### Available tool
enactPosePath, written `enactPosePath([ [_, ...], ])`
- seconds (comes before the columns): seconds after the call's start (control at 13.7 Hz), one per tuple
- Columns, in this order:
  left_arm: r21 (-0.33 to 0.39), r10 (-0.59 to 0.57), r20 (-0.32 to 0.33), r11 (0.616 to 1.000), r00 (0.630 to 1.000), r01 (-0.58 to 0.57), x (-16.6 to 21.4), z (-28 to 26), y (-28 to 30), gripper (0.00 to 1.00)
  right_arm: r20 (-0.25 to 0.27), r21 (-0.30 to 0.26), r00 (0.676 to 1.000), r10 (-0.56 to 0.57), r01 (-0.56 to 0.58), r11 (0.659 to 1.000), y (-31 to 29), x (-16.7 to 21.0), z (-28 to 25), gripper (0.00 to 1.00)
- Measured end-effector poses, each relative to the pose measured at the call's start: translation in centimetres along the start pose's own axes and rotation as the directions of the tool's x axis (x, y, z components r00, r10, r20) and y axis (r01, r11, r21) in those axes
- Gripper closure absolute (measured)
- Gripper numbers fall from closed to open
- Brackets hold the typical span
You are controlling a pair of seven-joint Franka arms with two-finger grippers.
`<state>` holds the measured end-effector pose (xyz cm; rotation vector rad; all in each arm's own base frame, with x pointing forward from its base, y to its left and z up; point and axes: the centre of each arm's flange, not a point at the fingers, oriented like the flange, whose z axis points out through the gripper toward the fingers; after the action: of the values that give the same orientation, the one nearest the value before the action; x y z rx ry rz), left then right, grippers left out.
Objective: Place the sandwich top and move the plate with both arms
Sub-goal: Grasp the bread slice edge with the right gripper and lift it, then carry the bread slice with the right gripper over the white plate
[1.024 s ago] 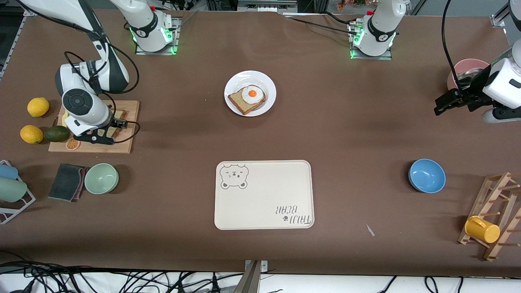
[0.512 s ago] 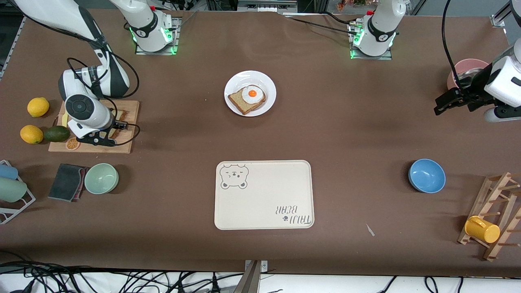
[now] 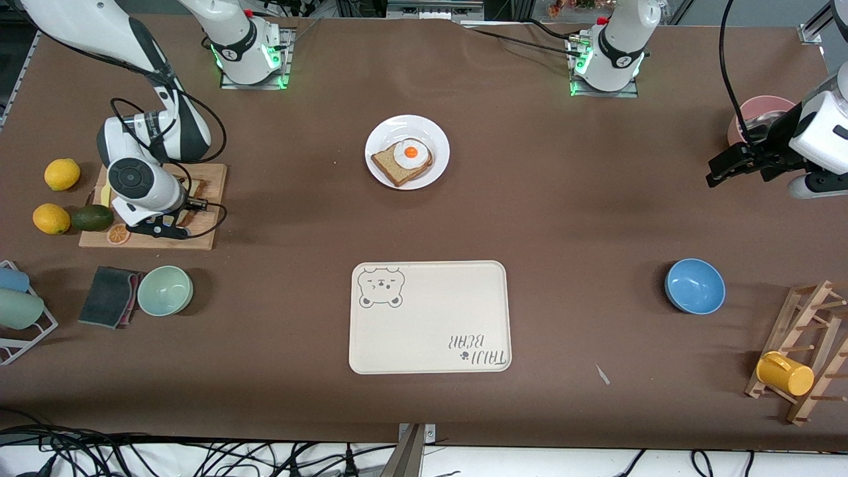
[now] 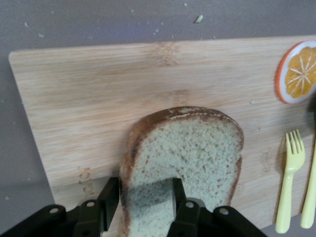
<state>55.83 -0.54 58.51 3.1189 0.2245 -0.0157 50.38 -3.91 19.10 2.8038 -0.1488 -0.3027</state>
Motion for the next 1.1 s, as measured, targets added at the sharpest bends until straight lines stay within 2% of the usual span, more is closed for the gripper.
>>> enactPosePath([
  [0.22,0.0,-0.003,0.003,1.0,1.0,0.003,0.0,0.0,-0.2,0.0,-0.001,0.0,1.0,-0.003,0.003,1.0,-0.2,0.0,0.0,0.75],
  [0.29,0.001,-0.003,0.005,1.0,1.0,0.003,0.0,0.0,-0.2,0.0,-0.001,0.0,1.0,-0.004,0.004,1.0,-0.2,0.0,0.0,0.75],
  [0.44,0.001,-0.004,0.007,1.0,1.0,0.004,0.0,0.0,-0.2,0.0,-0.002,0.0,1.0,-0.003,0.003,1.0,-0.2,0.0,-0.1,0.89],
  [0.51,0.001,-0.004,0.008,1.0,1.0,0.004,0.0,0.0,-0.3,0.0,-0.003,0.0,1.0,-0.002,0.002,1.0,-0.2,0.0,-0.1,0.92],
  [0.88,0.002,-0.007,0.011,1.0,1.0,0.007,-0.1,0.1,-0.4,0.0,-0.01,-0.006,1.0,0.0,0.0,1.0,-0.1,0.6,-1.2,0.93],
  [1.1,0.002,-0.008,0.012,1.0,1.0,0.008,-0.1,0.1,-0.5,0.0,0.054,-0.076,0.998,-0.018,0.022,0.997,-1.4,2.0,-6.5,0.93],
])
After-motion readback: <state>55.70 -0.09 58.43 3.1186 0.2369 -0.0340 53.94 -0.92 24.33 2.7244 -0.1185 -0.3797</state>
